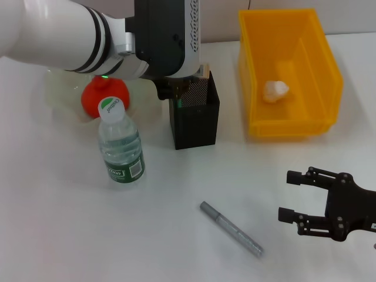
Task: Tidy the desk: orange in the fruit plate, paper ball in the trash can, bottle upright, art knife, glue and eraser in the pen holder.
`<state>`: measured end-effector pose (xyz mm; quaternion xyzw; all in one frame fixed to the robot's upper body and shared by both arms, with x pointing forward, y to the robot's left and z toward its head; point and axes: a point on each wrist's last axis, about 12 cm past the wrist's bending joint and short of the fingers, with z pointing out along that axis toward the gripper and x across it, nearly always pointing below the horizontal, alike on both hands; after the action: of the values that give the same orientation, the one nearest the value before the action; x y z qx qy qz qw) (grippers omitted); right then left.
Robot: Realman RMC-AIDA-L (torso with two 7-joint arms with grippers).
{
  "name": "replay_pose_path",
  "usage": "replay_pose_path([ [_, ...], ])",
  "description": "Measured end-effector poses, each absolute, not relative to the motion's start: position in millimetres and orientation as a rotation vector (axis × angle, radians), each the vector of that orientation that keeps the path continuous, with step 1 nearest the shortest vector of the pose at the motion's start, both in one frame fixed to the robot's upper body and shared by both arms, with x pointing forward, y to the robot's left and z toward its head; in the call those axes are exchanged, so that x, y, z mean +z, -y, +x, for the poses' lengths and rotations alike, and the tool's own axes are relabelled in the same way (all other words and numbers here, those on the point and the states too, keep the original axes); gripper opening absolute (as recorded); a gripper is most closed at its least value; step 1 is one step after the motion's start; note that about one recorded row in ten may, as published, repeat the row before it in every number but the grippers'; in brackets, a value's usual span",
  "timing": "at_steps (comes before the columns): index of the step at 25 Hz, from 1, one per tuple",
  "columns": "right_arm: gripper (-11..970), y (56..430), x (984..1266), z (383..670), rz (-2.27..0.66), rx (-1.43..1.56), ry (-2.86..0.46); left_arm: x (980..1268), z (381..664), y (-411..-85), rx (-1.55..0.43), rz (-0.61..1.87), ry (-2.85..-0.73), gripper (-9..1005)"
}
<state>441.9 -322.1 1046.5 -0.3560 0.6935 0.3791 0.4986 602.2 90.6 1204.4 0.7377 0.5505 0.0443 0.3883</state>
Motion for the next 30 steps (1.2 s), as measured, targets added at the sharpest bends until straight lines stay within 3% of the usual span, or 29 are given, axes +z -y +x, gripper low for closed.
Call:
replay_pose_path([
  [30, 789, 321.4, 1047.0, 441.8, -0.864, 0.925, -1.672, 1192.5, 606.2, -93.5, 0.165, 1.881, -1.409, 258],
])
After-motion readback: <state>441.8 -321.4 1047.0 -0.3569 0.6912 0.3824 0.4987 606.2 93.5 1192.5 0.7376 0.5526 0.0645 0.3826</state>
